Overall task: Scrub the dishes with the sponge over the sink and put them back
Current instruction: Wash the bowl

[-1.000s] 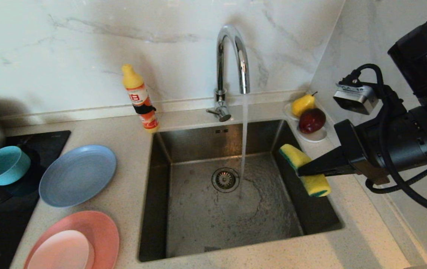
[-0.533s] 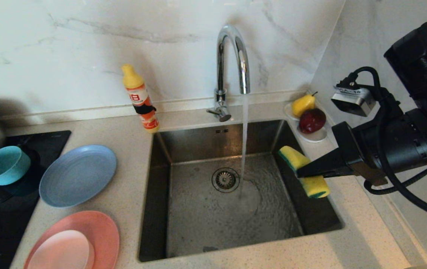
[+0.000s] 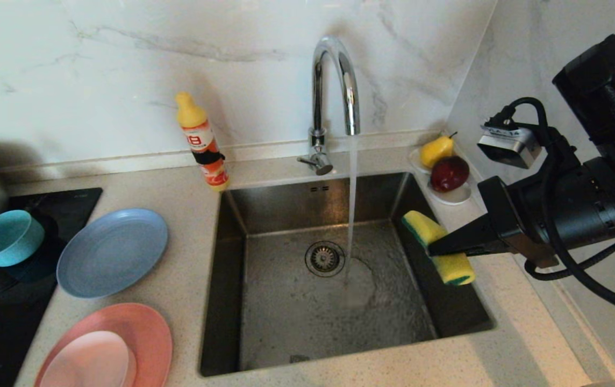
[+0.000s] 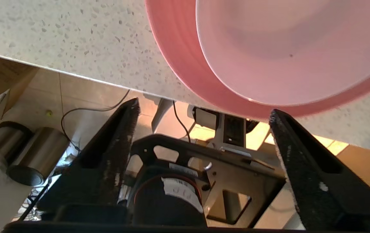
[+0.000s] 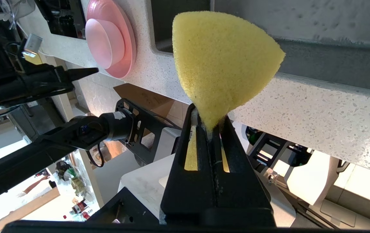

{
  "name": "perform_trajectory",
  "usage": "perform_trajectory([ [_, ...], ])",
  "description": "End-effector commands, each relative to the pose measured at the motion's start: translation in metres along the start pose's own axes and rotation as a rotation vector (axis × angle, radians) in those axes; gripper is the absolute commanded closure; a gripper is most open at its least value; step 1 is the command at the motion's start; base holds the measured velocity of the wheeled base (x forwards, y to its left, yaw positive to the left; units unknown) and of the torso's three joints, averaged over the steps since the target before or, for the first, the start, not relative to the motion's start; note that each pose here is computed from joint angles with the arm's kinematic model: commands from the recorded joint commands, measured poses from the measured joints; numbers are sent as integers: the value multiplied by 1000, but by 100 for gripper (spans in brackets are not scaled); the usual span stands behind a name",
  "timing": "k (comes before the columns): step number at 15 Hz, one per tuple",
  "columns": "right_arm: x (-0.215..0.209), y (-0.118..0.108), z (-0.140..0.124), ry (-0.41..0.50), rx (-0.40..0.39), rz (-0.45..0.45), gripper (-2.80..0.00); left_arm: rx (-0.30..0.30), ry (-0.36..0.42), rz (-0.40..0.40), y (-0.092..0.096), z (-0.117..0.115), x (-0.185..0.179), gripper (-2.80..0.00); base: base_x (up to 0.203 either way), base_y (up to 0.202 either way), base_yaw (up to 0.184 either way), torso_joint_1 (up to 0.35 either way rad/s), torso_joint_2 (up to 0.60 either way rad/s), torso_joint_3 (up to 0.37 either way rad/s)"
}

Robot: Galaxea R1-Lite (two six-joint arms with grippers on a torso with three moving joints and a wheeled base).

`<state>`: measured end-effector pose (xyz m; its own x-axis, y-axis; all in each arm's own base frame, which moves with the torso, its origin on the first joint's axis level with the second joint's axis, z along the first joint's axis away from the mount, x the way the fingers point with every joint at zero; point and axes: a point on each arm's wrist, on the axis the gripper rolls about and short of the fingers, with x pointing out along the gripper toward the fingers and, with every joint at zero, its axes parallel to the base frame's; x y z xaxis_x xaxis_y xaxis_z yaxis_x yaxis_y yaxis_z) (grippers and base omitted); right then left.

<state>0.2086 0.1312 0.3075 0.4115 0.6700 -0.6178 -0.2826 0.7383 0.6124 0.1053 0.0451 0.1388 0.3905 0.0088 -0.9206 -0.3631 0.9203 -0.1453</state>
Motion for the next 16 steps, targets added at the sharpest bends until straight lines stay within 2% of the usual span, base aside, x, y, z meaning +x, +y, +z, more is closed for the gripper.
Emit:
perform_trajectory([
  [1, 1, -1, -1, 8, 5, -2, 0, -5, 22, 1, 1, 0, 8, -280, 0, 0, 0, 0, 0, 0],
  [5, 1, -2, -1, 9, 3, -4, 0, -19, 17, -3, 1, 0, 9, -280, 0, 0, 0, 0, 0, 0],
  [9, -2, 0, -1, 1, -16, 5, 0, -24, -55, -7, 3, -3, 19, -280, 0, 0, 0, 0, 0, 0],
  [13, -3, 0, -2, 2, -14, 4, 0, -15, -83, -11, 4, 0, 28, -280, 0, 0, 0, 0, 0, 0],
  [16, -2, 1, 0, 0, -16, 5, 0, -13, -50, -21, 4, 1, 34, -280, 0, 0, 0, 0, 0, 0],
])
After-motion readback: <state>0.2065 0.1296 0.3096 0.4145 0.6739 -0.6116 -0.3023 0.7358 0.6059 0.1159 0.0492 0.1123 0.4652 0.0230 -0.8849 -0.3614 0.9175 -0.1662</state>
